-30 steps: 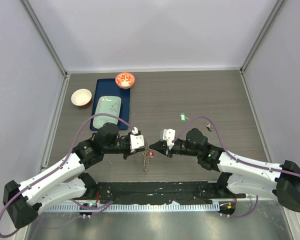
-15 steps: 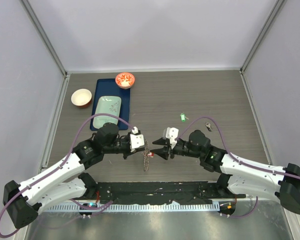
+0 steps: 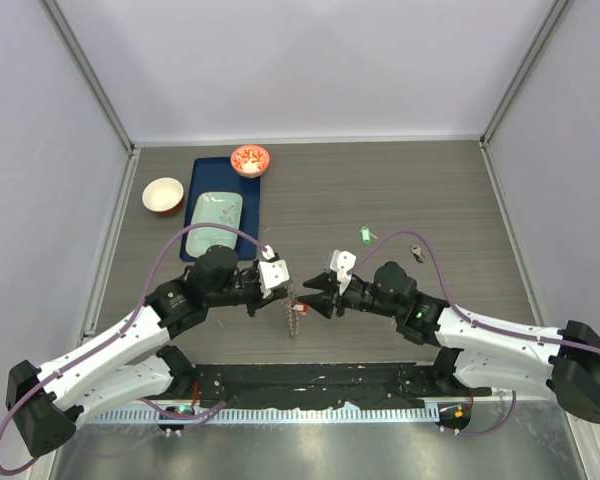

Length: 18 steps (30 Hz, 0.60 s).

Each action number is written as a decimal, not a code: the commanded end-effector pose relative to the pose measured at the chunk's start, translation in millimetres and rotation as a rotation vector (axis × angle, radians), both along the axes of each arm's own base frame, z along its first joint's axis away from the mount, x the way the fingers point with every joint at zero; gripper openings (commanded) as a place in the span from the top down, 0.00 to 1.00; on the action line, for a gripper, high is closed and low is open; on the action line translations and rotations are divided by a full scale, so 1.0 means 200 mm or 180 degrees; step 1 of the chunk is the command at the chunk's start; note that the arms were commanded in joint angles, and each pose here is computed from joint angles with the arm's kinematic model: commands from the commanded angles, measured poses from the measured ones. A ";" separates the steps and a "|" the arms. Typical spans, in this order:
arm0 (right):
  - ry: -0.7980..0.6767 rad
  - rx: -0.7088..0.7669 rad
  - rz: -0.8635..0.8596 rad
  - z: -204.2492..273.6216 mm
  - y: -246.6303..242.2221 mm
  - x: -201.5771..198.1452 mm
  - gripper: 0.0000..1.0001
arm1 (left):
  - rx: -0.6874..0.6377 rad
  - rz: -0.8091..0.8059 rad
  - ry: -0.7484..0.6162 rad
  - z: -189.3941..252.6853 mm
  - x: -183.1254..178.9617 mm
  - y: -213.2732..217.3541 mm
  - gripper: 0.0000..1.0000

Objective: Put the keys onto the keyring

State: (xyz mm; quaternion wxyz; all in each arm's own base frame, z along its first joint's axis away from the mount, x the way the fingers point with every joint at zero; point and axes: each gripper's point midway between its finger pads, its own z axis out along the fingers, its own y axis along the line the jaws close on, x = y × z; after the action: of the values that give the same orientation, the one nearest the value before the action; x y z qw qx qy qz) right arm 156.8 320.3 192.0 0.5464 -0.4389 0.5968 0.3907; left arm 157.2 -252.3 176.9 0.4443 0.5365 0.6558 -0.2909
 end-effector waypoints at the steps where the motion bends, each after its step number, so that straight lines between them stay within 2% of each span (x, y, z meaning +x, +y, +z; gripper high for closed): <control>1: -0.0052 0.0171 -0.0053 0.08 0.04 0.03 0.56 | -0.0323 0.0036 -0.0235 0.20 0.05 -0.06 1.00; 15: 0.0000 0.0252 0.0074 0.08 0.13 0.03 0.58 | -0.0311 0.0062 -0.0241 0.19 0.05 -0.05 1.00; 17: 0.0001 0.0248 0.0059 0.08 0.13 0.04 0.59 | -0.0321 0.0053 -0.0244 0.20 0.05 -0.06 1.00; 18: -0.0001 0.0242 0.0050 0.07 0.13 0.04 0.63 | -0.0315 0.0055 -0.0234 0.19 0.05 -0.06 1.00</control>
State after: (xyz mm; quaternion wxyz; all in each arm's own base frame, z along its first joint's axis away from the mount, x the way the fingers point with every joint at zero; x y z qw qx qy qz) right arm 159.9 334.6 168.9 0.5211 -0.4388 0.6150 0.3970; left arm 159.9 -251.0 176.6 0.4468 0.5321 0.6604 -0.2848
